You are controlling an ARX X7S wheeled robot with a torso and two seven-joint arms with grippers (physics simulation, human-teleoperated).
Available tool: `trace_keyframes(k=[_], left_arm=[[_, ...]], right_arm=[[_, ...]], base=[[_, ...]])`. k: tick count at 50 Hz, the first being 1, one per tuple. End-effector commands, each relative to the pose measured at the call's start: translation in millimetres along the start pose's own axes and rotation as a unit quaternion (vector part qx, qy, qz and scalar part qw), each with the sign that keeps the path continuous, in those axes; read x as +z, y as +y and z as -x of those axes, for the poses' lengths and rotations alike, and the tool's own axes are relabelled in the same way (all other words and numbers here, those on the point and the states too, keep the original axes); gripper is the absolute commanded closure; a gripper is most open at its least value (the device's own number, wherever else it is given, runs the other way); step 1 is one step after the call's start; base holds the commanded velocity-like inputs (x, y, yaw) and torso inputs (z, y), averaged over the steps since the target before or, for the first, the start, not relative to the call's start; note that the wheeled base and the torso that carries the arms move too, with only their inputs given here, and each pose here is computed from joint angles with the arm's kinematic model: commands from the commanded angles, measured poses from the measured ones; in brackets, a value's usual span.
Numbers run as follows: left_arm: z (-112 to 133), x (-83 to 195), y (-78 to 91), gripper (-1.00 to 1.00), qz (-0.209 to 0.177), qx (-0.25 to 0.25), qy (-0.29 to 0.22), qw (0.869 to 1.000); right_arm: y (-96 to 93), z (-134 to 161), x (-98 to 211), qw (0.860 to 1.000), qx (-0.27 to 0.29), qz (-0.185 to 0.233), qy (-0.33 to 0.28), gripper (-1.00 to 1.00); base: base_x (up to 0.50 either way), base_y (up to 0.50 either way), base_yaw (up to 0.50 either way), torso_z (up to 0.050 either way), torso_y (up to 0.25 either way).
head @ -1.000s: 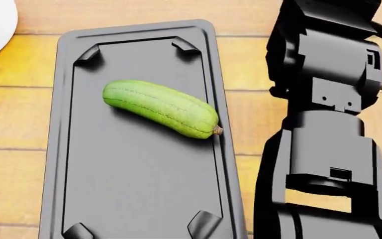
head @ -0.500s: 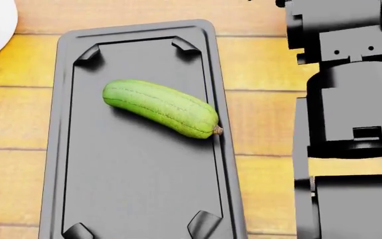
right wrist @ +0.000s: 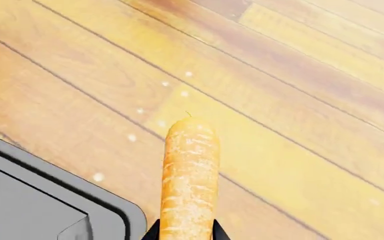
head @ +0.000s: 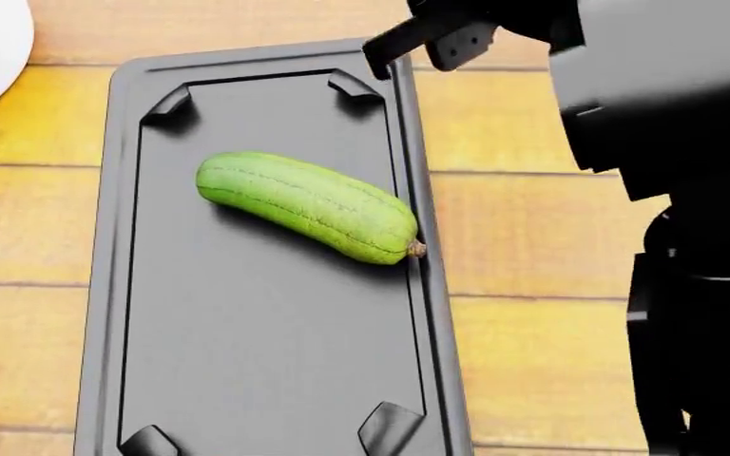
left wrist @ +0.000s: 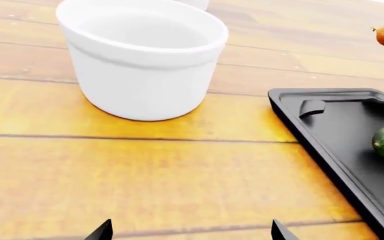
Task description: Place the two vegetables and bowl onto the tray for setting up a vegetable dip station.
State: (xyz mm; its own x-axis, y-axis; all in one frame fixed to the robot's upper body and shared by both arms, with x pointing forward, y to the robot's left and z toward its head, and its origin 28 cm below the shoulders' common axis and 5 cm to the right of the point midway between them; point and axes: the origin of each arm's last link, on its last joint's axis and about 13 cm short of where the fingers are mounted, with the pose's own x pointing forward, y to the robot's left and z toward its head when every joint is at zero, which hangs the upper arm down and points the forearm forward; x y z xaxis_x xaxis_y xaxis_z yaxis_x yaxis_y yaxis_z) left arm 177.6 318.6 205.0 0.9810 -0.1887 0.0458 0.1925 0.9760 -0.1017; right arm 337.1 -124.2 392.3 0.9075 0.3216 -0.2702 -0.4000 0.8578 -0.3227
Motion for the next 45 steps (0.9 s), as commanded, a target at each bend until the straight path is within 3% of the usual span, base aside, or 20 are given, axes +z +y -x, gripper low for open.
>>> trace_keyframes(k=[1, 8, 22, 23, 30, 45], left_arm=[[0.4, -0.6, -1.2, -1.00, 0.000, -0.002, 0.001, 1.000], [1.5, -1.6, 0.0, -1.00, 0.000, -0.001, 0.000, 1.000], [-2.0, -2.7, -2.2, -1.00, -0.001, -0.003, 0.003, 1.000], [-2.2, -2.8, -2.1, -1.00, -0.001, -0.002, 0.003, 1.000], [-0.6, -2.2, 1.1, -1.00, 0.002, 0.000, 0.004, 1.000], [-2.1, -3.4, 0.1, -1.00, 0.001, 0.002, 0.005, 1.000]], right_arm=[[24.0, 15.0, -14.6, 0.995, 0.083, 0.052, 0.024, 1.00], [22.3, 11.6, -17.8, 0.991, 0.094, 0.084, 0.032, 1.00], [6.5, 5.2, 13.4, 0.979, 0.122, 0.159, 0.031, 1.00], [4.7, 3.9, 16.6, 0.975, 0.130, 0.179, 0.023, 1.00], [1.4, -2.0, 16.6, 0.962, 0.177, 0.205, 0.029, 1.00], [8.7, -9.6, 0.0, 0.956, 0.218, 0.190, 0.051, 1.00]], base=[[0.00, 0.00, 0.00, 0.000, 0.000], [0.00, 0.00, 0.00, 0.000, 0.000], [0.00, 0.00, 0.00, 0.000, 0.000], [0.00, 0.00, 0.00, 0.000, 0.000], [0.00, 0.00, 0.00, 0.000, 0.000], [0.00, 0.00, 0.00, 0.000, 0.000]])
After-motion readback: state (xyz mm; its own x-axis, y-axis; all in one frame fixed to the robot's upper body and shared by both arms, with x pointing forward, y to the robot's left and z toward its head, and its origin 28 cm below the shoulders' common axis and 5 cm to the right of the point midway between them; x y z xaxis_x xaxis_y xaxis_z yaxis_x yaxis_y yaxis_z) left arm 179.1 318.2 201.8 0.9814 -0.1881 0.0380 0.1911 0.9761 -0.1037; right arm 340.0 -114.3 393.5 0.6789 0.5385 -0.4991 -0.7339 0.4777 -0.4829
